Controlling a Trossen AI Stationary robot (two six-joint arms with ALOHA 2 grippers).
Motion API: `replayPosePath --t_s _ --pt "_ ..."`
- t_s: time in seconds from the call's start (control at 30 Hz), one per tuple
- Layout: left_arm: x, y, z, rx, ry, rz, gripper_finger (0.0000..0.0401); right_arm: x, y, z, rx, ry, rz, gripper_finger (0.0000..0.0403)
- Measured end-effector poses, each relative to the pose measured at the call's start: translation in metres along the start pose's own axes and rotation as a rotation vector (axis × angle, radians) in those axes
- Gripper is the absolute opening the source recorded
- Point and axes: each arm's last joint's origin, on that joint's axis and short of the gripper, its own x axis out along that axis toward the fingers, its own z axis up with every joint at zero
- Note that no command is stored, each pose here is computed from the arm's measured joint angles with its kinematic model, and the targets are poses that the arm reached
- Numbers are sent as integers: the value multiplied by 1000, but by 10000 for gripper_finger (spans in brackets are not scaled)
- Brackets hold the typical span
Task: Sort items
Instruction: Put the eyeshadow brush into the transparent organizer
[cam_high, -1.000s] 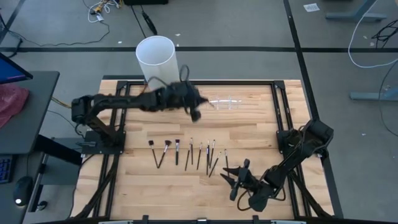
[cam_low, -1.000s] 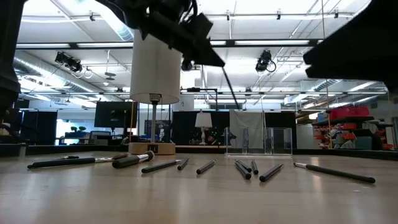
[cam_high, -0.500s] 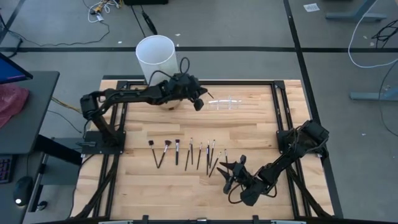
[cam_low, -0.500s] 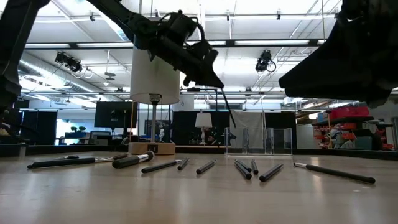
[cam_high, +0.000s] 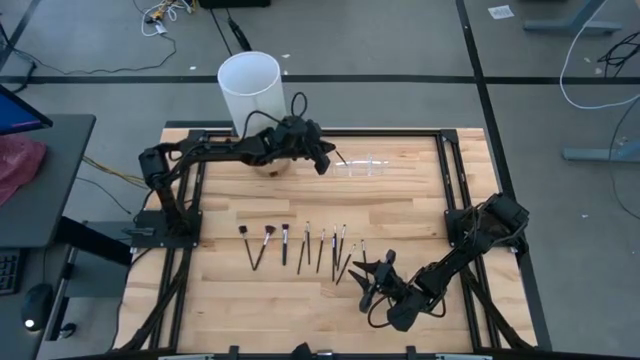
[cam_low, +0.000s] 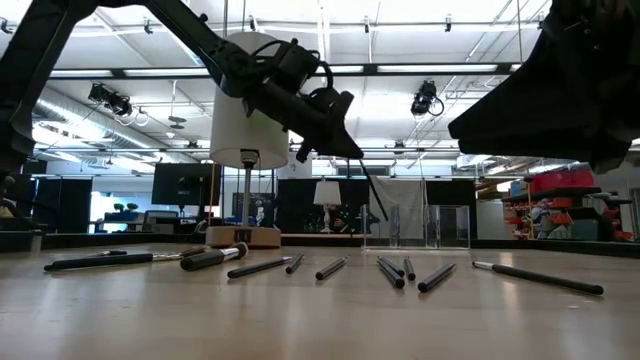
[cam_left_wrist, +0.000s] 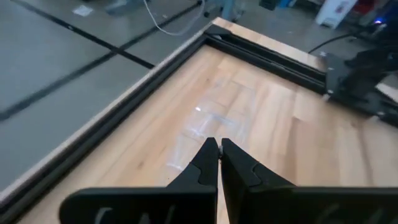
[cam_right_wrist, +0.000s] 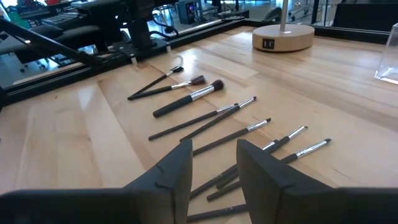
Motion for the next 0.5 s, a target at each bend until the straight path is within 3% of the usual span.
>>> replayPosePath --t_s 0.5 --pt "27 7 -8 -28 55 -32 7 4 -1 2 11 -5 -12 125"
